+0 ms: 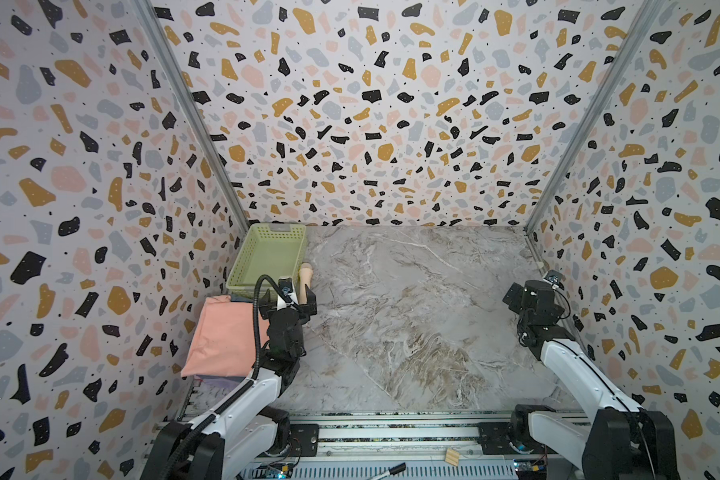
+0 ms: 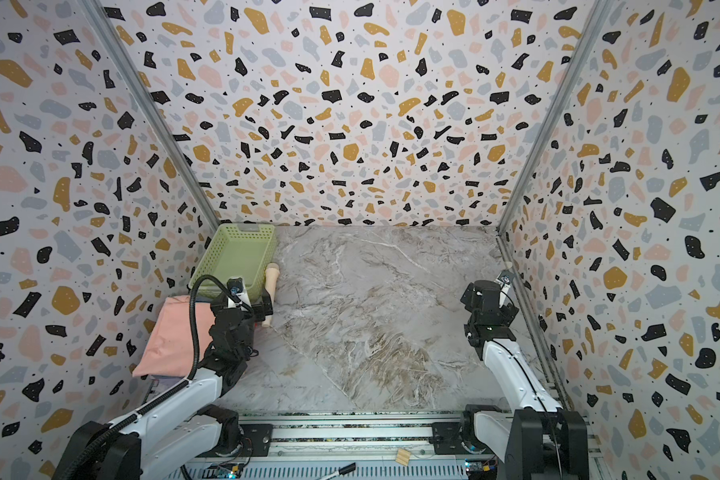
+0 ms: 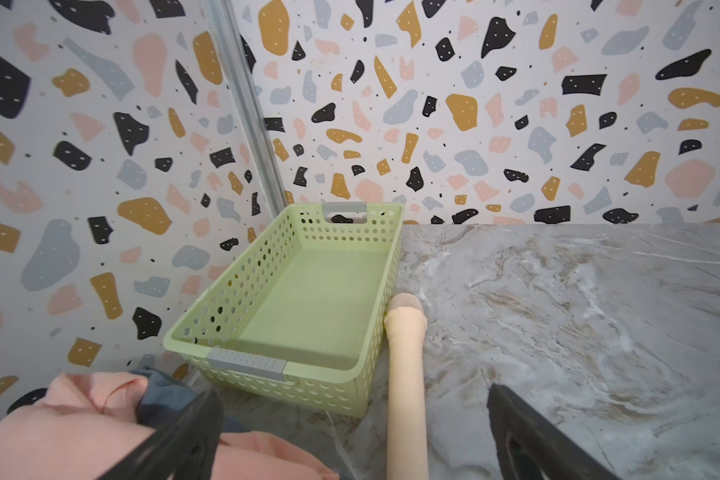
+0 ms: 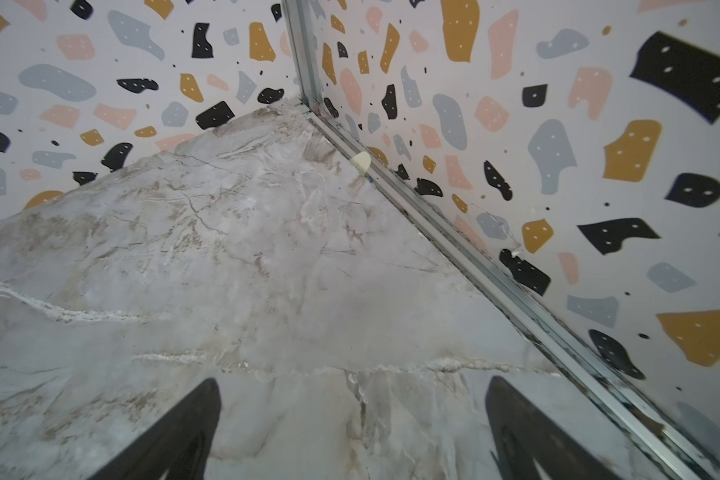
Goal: Fold and stack the t-shirts
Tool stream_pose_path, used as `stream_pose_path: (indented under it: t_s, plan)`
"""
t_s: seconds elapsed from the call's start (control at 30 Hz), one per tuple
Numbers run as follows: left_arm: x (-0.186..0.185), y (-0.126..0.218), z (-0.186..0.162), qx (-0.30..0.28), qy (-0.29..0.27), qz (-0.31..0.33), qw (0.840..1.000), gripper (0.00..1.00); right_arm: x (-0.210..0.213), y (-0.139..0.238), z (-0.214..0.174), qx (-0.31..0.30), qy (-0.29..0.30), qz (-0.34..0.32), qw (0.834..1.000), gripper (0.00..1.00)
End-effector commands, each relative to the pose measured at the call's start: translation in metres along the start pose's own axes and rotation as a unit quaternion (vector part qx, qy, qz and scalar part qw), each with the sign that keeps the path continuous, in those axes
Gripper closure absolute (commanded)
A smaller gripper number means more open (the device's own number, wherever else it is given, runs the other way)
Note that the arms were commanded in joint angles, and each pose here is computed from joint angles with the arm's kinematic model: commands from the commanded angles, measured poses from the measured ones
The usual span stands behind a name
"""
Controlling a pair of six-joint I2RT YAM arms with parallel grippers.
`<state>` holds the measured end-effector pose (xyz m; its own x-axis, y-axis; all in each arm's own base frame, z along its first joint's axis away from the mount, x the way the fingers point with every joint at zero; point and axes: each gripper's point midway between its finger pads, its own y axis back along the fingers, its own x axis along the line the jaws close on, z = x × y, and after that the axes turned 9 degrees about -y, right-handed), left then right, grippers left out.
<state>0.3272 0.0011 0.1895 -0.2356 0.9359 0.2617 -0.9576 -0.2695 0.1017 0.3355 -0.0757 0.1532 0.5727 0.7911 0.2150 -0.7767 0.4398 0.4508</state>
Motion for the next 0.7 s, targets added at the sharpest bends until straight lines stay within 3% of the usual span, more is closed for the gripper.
stream_pose_path:
  t_s: [0.0, 0.17, 0.3, 0.5, 0.6, 0.67]
  plan:
    - [0.026, 0.010, -0.011, -0.008, 0.014, 0.067, 0.998, 0.01, 0.016, 0.000, 0.012, -0.059, -0.007, 0.053, 0.997, 0.01]
    - [0.046, 0.008, -0.043, -0.012, 0.056, 0.087, 0.995, 0.01, 0.015, -0.002, -0.003, -0.085, 0.010, 0.078, 0.993, 0.01]
    - [0.056, -0.008, -0.041, -0.026, 0.068, 0.095, 0.993, 0.01, 0.023, 0.003, -0.009, -0.125, 0.032, 0.114, 0.985, 0.01]
    - [0.043, -0.029, -0.052, -0.018, 0.063, 0.061, 0.996, 0.01, 0.040, 0.001, -0.025, -0.144, 0.064, 0.163, 0.974, 0.01]
    - [0.039, -0.034, -0.058, -0.016, 0.061, 0.055, 0.997, 0.01, 0.062, -0.001, -0.036, -0.133, 0.108, 0.189, 0.967, 0.01]
    - [0.034, -0.042, -0.062, 0.009, 0.049, 0.047, 0.998, 0.01, 0.071, -0.003, -0.040, -0.129, 0.123, 0.204, 0.963, 0.01]
